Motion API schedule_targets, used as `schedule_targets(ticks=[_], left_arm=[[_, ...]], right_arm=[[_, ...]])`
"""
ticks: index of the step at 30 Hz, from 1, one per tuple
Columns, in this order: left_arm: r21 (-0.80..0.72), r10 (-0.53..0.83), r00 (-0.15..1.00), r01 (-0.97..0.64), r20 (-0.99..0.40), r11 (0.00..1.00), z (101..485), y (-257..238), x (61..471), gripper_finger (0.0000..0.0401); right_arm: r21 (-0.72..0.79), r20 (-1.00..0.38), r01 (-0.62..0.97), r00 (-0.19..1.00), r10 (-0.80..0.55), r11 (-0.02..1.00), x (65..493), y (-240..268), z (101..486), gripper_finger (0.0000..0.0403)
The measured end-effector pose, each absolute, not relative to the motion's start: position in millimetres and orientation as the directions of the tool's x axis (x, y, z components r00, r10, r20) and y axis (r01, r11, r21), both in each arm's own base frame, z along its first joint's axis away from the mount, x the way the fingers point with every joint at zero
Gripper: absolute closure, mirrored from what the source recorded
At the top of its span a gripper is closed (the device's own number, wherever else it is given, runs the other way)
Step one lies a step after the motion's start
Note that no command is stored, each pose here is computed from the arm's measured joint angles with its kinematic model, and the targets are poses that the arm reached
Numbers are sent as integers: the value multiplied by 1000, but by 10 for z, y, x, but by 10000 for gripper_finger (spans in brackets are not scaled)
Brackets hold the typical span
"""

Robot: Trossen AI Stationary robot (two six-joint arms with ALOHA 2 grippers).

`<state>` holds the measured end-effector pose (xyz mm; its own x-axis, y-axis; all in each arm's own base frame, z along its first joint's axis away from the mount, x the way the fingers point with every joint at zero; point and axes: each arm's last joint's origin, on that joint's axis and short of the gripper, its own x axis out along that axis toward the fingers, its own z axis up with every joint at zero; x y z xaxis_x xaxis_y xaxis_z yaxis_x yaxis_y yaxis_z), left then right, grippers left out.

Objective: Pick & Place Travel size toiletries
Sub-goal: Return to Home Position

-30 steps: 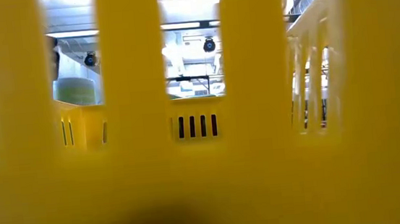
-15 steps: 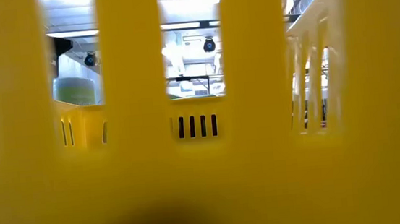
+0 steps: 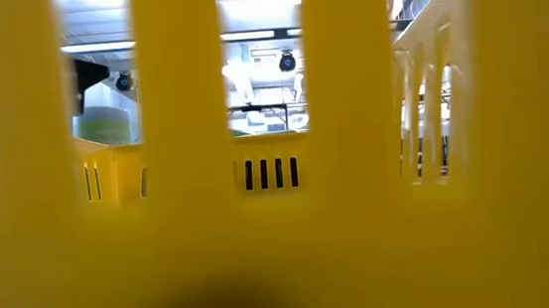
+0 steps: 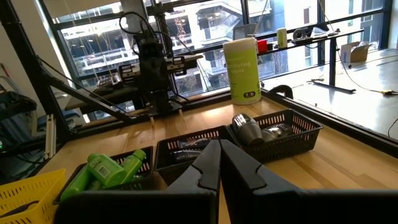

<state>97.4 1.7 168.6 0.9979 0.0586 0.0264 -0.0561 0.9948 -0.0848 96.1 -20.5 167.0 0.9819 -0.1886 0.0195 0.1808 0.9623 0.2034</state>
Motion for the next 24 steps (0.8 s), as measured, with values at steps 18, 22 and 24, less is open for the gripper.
schedule_targets(ticks=[18,22,24], left_arm=[[-32,-17,1000,17,14,999,1675,-5,975,401],[-31,-16,1000,17,5,999,1668,-5,982,401],[-32,-16,1000,16,-8,999,1657,-5,987,401]], right_arm=[[203,20,181,982,-189,962,961,-205,1671,401],[203,20,181,982,-189,962,961,-205,1671,401],[203,20,181,982,-189,962,961,-205,1671,401]])
